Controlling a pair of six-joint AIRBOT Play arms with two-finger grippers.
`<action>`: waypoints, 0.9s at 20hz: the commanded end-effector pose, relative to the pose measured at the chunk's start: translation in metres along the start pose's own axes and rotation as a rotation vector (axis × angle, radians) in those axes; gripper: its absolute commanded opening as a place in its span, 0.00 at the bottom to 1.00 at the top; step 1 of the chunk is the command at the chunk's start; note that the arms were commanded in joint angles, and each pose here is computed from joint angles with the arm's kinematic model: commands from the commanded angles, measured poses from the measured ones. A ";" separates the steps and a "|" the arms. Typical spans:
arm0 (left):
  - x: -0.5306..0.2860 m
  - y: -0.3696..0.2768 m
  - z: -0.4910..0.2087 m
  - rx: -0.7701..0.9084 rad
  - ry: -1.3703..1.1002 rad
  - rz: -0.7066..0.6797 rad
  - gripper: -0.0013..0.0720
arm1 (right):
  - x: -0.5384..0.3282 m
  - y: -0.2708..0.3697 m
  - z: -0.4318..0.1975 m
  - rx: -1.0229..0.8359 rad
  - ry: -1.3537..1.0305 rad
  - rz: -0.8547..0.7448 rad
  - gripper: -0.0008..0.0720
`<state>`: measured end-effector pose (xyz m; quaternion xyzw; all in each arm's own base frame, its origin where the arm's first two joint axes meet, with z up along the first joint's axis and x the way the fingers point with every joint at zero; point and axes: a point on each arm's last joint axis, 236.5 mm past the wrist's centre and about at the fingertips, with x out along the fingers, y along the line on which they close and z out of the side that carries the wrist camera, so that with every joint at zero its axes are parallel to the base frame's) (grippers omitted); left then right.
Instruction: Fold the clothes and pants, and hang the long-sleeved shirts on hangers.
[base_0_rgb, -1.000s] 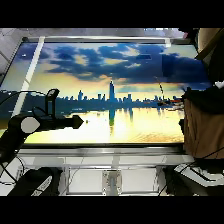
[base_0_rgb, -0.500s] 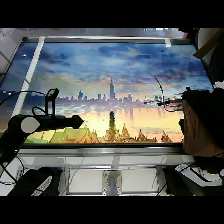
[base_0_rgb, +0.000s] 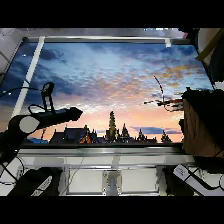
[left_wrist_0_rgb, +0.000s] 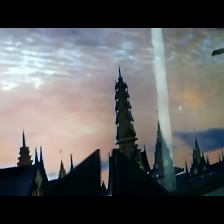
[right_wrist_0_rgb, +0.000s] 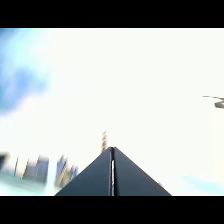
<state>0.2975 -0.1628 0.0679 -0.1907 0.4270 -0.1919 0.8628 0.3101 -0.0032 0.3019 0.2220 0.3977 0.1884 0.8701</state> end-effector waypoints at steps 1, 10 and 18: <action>-0.002 -0.014 0.023 -0.054 -0.094 -0.059 0.07 | 0.064 0.092 -0.044 -0.340 0.208 0.140 0.03; -0.001 -0.013 0.021 -0.060 -0.089 -0.058 0.07 | 0.123 0.128 -0.109 -0.611 0.458 0.083 0.04; -0.001 -0.013 0.022 -0.060 -0.089 -0.058 0.07 | 0.122 0.128 -0.109 -0.611 0.457 0.084 0.04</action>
